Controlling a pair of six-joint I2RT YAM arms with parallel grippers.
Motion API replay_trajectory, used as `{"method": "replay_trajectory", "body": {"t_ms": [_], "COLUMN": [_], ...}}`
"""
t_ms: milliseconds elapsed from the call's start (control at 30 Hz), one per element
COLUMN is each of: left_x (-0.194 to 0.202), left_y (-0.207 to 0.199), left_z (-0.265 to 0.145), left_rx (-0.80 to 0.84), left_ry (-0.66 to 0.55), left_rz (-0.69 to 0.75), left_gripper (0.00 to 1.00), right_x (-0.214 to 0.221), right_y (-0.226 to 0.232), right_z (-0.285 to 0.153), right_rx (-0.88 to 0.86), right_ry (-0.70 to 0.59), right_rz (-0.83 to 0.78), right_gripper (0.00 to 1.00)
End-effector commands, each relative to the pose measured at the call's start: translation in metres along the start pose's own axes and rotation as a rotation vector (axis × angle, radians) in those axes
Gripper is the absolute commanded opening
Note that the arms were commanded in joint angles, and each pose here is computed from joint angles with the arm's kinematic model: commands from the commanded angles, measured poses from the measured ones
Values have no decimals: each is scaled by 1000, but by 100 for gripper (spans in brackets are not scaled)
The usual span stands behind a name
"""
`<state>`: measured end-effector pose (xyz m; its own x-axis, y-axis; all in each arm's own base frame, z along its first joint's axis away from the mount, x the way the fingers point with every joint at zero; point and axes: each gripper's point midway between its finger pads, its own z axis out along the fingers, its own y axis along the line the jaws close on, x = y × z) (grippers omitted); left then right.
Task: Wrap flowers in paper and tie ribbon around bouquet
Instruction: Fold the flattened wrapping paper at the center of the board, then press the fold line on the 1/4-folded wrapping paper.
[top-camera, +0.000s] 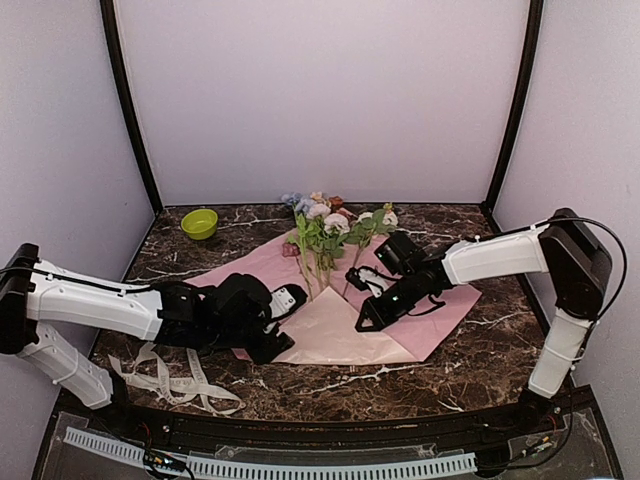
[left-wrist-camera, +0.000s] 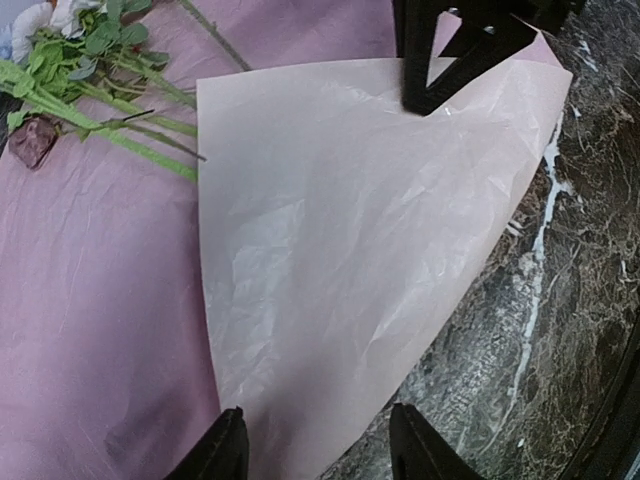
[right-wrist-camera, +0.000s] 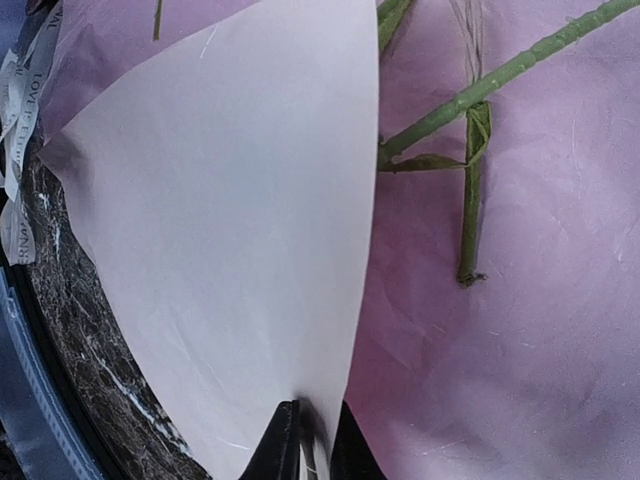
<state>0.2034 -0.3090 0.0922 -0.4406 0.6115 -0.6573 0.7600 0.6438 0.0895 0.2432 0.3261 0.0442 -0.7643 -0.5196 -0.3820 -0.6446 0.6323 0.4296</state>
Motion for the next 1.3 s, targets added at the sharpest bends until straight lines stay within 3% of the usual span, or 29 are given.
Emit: {"method": "replay_trajectory", "body": {"t_ms": [0,267,467,533,633,700,933,1267], "left_x": [-1,63,82,85,87,87,88,97], "left_y": [-11,-3,-9,-9,-11,-12,-16,-12], "left_z": [19,56,49,47,47,48,49,46], "left_rx": [10,-63,-19,-15,-3,5,23,28], "left_ry": [-7,251,272,277,265,266,265,281], "left_rz": [118,146,64,47,34,31,14,-5], "left_gripper": [50,49,45,45,45,45,45,45], "right_x": [-7,-10,-22,-26,-19,-8,33,120], "right_y": [-4,-18,-18,11,85,99,49,-30], "right_z": [2,-29,-90,-95,-78,-61,5,-20], "right_rx": [10,166,316,209,-181,-301,-153,152], "right_ry": [-11,-10,-123,-177,-231,-212,-43,25], "right_rz": [20,71,107,71,-15,2,126,357], "right_gripper": [11,25,32,32,28,23,9,5]}}
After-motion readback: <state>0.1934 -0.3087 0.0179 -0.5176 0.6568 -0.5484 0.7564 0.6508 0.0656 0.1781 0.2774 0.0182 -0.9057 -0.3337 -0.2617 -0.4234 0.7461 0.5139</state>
